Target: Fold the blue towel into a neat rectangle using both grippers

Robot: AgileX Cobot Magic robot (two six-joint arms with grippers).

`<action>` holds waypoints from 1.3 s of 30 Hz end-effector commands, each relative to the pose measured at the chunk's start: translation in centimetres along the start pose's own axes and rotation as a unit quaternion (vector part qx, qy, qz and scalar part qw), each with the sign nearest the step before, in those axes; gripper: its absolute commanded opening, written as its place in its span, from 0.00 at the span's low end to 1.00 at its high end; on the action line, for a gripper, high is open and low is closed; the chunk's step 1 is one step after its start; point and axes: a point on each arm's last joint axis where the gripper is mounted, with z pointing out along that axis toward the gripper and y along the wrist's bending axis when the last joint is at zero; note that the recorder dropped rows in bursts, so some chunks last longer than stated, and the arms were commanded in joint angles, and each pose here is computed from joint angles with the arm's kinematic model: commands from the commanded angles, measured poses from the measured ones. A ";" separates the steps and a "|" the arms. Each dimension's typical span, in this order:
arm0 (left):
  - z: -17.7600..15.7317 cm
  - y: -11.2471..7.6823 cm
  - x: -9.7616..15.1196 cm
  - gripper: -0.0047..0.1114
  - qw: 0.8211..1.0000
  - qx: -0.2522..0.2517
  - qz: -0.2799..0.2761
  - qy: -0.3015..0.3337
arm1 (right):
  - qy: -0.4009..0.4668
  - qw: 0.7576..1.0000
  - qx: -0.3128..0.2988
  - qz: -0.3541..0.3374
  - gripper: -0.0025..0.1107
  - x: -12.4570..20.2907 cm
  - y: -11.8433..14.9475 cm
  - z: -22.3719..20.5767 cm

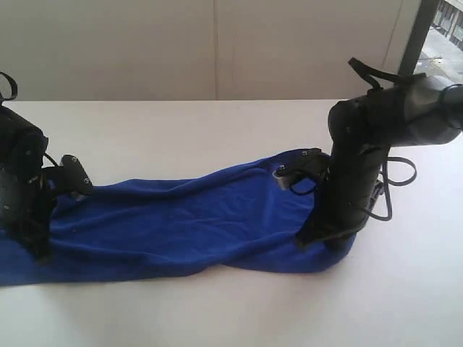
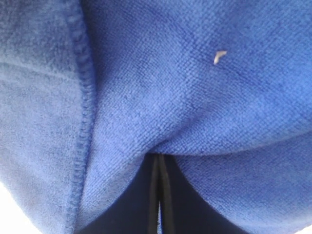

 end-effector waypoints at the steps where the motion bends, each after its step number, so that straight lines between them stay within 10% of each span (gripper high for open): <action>1: 0.1 -0.3 0.0 0.04 1.000 0.010 -0.013 -0.003 | 0.026 1.000 0.014 0.009 0.03 1.8 0.1 -0.1; 15: 0.1 -0.3 0.0 0.04 1.000 0.011 -0.015 -0.005 | -0.081 0.995 0.035 0.039 0.03 1.9 0.1 -2.9; 39: 0.1 -0.3 -0.1 0.04 1.000 0.008 -0.013 -0.008 | -0.005 0.999 0.019 0.034 0.03 3.2 0.6 1.9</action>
